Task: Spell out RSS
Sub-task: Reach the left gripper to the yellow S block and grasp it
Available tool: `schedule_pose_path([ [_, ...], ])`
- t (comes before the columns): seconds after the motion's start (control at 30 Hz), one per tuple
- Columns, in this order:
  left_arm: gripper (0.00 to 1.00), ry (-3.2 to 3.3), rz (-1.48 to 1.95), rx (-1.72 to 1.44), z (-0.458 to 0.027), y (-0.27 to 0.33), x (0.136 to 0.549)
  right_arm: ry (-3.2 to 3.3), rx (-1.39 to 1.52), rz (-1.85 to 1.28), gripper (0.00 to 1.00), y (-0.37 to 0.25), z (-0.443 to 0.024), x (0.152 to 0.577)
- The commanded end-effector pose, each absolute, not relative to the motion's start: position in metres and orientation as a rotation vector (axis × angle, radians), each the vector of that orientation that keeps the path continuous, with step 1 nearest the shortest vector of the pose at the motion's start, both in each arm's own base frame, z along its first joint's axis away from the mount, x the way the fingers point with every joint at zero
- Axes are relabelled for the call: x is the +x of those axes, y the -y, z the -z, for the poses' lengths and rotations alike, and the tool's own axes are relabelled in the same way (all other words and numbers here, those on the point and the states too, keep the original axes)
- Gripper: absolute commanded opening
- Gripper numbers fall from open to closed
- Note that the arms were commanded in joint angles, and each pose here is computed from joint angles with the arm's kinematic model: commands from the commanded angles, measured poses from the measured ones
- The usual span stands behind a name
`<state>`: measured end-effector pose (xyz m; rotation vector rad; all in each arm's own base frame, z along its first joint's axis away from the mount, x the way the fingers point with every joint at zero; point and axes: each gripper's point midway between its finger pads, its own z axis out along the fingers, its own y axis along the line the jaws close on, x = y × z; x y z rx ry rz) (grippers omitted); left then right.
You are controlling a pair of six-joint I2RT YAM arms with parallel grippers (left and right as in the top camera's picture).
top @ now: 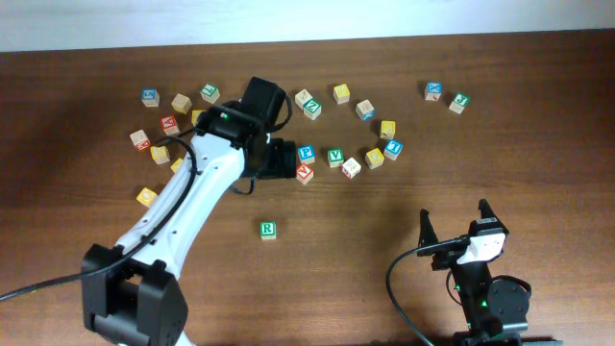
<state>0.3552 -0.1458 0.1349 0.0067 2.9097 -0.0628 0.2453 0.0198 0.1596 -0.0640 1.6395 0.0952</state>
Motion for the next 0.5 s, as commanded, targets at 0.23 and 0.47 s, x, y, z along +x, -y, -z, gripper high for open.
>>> schedule_pose_path([
  [0.23,0.99,-2.701,0.111,-0.587,-0.211,0.018,0.367,-1.643,-0.061,-0.086,0.98,-0.018,-0.157,0.245],
  [0.47,0.99,-2.613,0.073,-0.942,-0.209,-0.055,0.36,-1.643,-0.06,-0.086,0.98,-0.018,-0.157,0.245],
])
